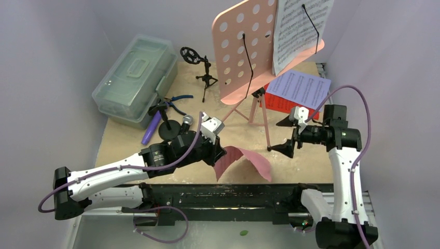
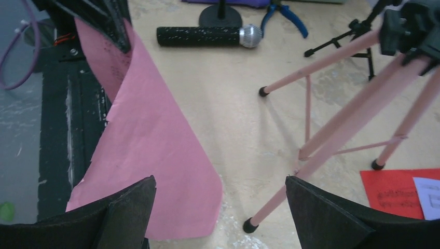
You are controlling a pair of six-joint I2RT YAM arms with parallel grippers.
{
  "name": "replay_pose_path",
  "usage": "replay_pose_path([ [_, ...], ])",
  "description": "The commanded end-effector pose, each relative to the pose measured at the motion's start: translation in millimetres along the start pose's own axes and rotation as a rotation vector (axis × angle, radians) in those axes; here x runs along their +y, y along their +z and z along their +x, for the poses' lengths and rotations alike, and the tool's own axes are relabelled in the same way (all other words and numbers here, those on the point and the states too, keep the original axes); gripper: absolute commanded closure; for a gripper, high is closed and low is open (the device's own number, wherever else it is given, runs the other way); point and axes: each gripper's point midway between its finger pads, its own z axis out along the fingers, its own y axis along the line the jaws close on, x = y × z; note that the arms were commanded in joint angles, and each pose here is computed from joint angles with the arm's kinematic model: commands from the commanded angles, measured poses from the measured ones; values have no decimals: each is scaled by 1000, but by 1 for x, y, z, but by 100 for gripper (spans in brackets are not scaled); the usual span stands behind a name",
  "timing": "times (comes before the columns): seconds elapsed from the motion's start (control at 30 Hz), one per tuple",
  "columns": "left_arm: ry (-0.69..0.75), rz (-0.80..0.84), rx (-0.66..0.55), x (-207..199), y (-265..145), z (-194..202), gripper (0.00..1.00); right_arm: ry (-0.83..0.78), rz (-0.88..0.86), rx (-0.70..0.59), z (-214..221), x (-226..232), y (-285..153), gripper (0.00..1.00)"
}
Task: Pack up the instrument practice props
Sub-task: Pick up the sheet music from the music stand, then place the sheet music at the center of the board.
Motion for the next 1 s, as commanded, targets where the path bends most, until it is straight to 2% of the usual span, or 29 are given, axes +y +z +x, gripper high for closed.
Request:
replay_pose_path([
  [0.0,-132,76,-123,-22,-4,-39,100,-1,-63,53,2,21,7,1],
  [0.5,-306,-7,-162,-7,10,-37,100,-11,-203,66,-16,59,11,1],
  [0.7,-368,3,-177,-9,16,-37,100,-19,-197,84,-18,63,9,1],
  [0.97,-400,24,-209,-12,13,-43,100,-21,-126,161,7,50,15,2],
])
